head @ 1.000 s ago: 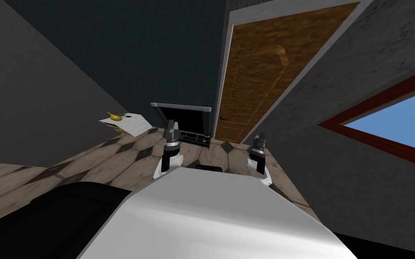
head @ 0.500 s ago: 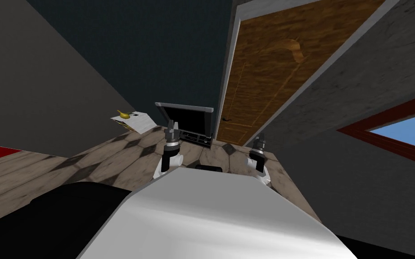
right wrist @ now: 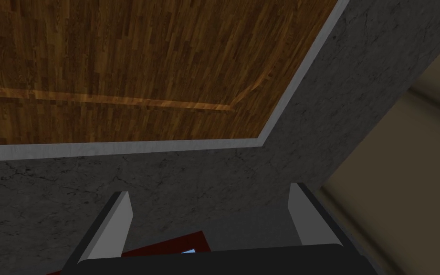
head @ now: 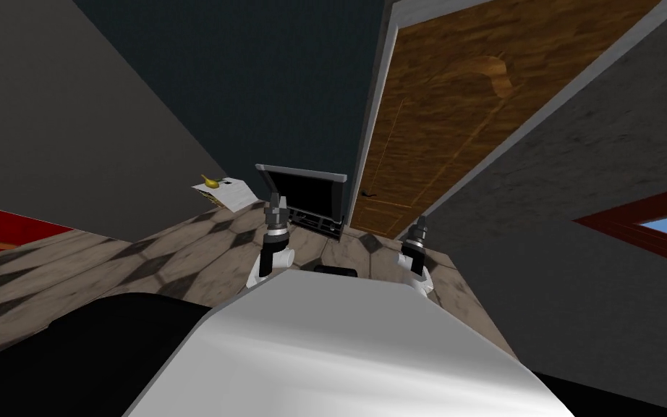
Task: Pull the door open
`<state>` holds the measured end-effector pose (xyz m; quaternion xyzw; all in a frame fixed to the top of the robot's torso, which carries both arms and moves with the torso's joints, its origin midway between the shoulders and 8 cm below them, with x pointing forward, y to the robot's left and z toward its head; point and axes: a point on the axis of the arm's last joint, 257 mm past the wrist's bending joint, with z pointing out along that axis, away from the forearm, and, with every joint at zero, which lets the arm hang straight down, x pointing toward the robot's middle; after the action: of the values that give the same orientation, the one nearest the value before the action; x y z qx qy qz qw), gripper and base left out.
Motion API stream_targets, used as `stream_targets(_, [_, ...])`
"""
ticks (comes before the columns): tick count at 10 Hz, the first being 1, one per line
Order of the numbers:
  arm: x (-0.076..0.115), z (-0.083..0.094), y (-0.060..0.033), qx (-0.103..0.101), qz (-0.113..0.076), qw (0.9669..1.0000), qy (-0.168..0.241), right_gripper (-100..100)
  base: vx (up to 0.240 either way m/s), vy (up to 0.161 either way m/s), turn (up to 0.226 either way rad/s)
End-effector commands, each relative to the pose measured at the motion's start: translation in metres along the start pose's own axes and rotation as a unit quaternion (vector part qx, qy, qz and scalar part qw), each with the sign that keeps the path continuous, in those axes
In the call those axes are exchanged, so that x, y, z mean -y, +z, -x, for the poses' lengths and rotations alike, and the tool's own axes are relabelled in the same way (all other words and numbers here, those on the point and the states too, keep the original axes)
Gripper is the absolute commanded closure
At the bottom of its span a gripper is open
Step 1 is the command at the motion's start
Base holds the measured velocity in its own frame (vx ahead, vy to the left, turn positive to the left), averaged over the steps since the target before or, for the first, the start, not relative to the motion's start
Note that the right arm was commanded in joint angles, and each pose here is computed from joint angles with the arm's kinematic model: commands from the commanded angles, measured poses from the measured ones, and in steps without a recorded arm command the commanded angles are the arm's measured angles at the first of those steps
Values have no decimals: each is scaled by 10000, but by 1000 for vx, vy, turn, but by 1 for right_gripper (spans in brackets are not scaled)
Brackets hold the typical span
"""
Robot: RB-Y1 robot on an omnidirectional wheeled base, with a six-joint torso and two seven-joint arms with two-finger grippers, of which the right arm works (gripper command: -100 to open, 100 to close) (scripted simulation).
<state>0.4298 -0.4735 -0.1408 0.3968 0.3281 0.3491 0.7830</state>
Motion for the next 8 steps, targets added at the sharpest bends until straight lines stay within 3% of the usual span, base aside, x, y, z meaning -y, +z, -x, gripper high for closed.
stream_targets(1, [89,13,-12,28,-74,10000,-25,-100,37,-21,71])
stream_targets(5, [369,132,33,236,-289,9992,-116,-100,53,-38,134])
stream_targets(8, [633,190,7,359,-540,9978,-161,-100,49,-40,148])
